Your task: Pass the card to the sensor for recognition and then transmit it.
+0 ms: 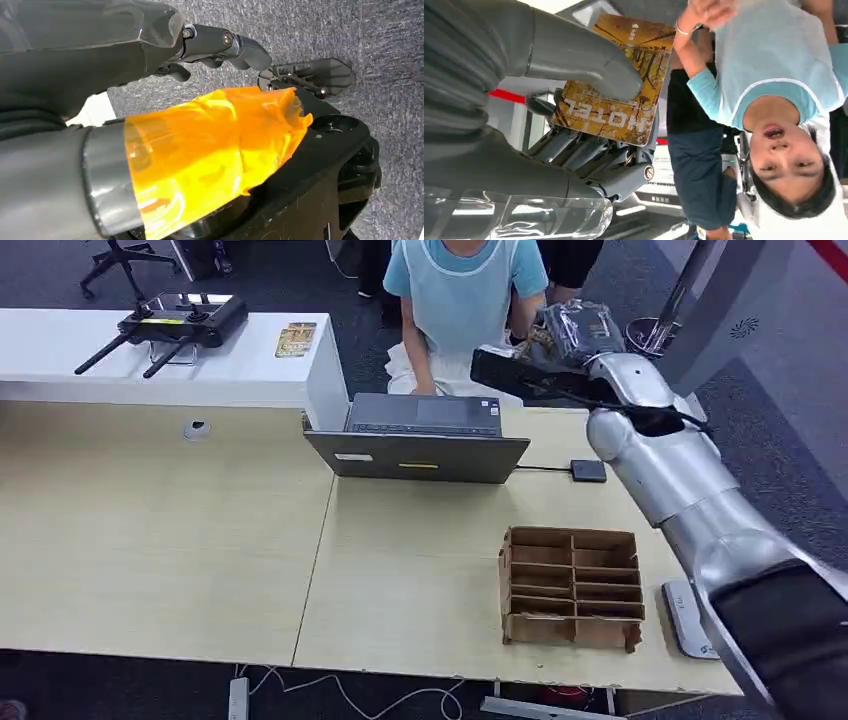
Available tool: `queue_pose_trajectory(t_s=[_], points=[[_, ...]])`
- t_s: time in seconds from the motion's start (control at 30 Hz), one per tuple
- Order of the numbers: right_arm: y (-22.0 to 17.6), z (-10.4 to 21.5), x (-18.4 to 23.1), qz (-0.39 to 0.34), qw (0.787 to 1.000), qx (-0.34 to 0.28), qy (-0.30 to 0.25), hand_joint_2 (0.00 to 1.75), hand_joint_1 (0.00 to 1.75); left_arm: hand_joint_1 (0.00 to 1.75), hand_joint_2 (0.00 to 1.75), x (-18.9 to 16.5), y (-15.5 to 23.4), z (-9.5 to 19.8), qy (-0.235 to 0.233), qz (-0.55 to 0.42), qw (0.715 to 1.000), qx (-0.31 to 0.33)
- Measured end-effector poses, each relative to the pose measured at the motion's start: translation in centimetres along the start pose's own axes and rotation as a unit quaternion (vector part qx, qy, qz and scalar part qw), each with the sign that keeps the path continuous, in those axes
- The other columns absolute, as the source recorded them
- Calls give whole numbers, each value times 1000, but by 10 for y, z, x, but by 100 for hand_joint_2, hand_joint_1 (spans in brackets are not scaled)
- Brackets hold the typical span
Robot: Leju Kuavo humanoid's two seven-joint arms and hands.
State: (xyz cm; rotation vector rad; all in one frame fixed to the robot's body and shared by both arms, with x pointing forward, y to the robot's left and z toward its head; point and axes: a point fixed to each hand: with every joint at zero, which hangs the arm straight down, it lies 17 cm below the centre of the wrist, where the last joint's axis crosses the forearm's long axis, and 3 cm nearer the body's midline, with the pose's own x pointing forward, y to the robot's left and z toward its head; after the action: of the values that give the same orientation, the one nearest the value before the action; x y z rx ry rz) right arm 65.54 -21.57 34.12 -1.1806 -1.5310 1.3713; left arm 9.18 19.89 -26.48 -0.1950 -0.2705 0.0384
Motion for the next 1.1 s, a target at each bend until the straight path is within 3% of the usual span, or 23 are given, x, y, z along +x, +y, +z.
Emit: queue_pose_trajectory(t_s=[0.17, 1.1], points=[[4, -5, 7, 29, 1000, -2, 4, 175, 175, 0, 0, 0, 0, 0, 3, -2, 1000, 0], [23, -10, 7, 29, 999, 16, 20, 175, 175, 0, 0, -1, -1, 0, 6, -2, 1000, -3]])
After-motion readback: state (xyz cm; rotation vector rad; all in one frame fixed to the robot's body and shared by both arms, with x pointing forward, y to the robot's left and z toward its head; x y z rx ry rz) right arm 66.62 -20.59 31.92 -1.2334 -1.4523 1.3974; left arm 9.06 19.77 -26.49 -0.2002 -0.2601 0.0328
